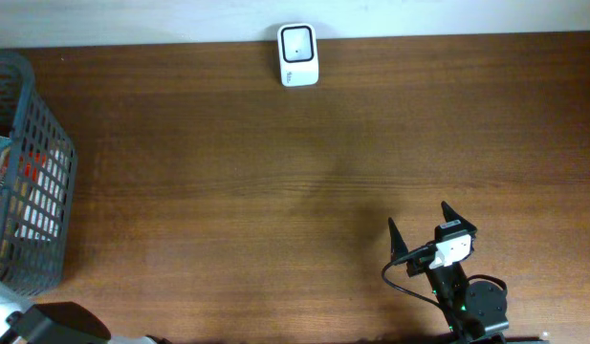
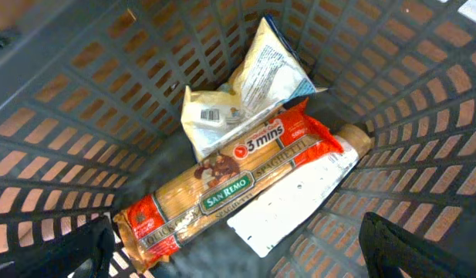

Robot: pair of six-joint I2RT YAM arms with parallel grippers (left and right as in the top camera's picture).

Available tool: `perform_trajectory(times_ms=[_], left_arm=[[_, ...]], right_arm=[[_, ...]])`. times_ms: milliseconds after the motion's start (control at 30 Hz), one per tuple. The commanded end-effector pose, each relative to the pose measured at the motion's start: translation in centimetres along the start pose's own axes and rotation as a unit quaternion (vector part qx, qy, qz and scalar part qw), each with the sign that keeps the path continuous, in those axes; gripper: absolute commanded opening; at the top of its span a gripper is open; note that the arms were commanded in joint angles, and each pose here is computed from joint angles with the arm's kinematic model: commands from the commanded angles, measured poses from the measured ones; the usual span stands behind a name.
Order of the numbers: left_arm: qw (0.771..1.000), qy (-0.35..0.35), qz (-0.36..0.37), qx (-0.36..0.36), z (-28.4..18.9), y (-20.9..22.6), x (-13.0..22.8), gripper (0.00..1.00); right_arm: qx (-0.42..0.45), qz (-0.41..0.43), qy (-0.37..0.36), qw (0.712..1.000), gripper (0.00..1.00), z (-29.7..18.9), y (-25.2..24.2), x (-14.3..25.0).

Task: Scan the item barcode
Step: 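Reach the left gripper into the grey basket toward the spaghetti pack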

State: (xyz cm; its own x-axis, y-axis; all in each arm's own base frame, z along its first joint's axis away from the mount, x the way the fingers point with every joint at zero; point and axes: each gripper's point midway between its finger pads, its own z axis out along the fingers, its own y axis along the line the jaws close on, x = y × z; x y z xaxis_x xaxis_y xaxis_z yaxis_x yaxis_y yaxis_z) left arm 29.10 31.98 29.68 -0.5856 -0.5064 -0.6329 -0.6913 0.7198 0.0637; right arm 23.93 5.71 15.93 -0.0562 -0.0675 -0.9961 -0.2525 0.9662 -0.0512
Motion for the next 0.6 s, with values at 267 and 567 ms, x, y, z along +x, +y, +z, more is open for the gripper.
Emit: perform_trajectory(times_ms=[267, 567], left_arm=[[0.997, 0.051, 0.056, 0.026, 2.8, -0.6, 1.8, 0.99], [0.991, 0.091, 0.095, 0.035, 4.9, -0.9, 4.7, 0.99]], right_arm=[[0.005, 0.0, 0.001, 1.0, 0.99, 0.0, -0.2, 0.2], [0.005, 0.0, 0.001, 1.0, 0.99, 0.0, -0.2, 0.2]])
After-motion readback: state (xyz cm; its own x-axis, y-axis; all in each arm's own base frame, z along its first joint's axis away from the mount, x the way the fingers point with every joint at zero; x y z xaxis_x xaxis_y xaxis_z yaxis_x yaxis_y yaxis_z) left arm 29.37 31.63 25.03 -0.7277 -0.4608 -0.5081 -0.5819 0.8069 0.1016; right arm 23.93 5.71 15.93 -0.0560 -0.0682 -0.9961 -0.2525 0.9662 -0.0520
